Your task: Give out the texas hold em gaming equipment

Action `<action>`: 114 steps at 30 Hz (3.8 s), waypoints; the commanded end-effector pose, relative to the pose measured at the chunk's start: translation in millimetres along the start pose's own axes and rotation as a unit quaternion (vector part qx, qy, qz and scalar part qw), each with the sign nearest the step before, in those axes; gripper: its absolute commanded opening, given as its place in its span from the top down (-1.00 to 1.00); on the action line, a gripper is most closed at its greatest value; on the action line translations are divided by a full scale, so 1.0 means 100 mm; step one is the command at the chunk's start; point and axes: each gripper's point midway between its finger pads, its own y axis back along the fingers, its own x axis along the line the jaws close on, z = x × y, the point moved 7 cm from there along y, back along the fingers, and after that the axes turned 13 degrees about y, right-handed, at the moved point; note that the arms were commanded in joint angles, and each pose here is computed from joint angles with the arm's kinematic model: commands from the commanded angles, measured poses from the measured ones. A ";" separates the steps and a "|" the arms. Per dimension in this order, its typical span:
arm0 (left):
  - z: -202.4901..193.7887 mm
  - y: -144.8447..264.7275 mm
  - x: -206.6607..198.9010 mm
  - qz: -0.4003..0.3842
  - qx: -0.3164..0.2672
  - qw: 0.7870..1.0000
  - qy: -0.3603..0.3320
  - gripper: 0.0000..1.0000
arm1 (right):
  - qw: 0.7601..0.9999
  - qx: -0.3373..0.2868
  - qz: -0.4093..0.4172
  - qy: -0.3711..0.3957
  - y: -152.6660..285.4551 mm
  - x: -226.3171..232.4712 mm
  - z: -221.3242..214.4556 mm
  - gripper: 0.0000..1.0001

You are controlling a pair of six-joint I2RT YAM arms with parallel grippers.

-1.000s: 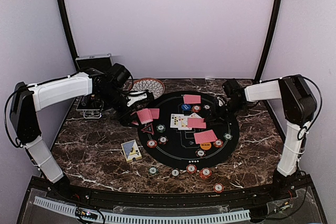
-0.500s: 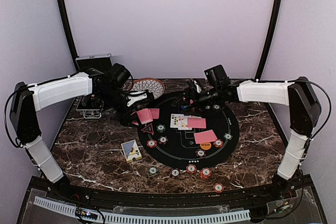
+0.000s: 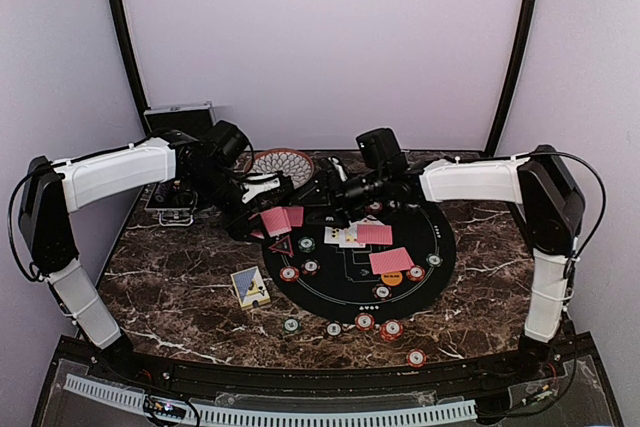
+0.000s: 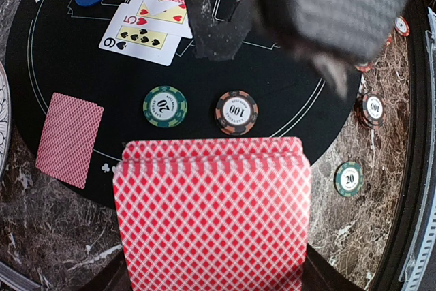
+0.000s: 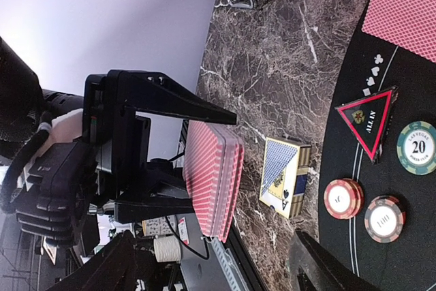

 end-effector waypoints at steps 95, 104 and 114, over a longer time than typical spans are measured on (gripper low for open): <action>-0.27 0.14 0.14 0.030 0.011 0.999 0.039 1.00 | 0.964 -0.059 -0.239 -0.105 1.49 -1.53 -0.26 1.00; -0.39 0.19 0.24 0.045 0.011 0.997 0.057 1.00 | 0.956 -0.048 -0.270 -0.107 1.45 -1.76 -0.22 1.00; -0.48 0.23 0.27 0.052 0.003 0.996 0.071 1.00 | 0.942 -0.017 -0.319 -0.107 1.49 -1.89 -0.35 0.88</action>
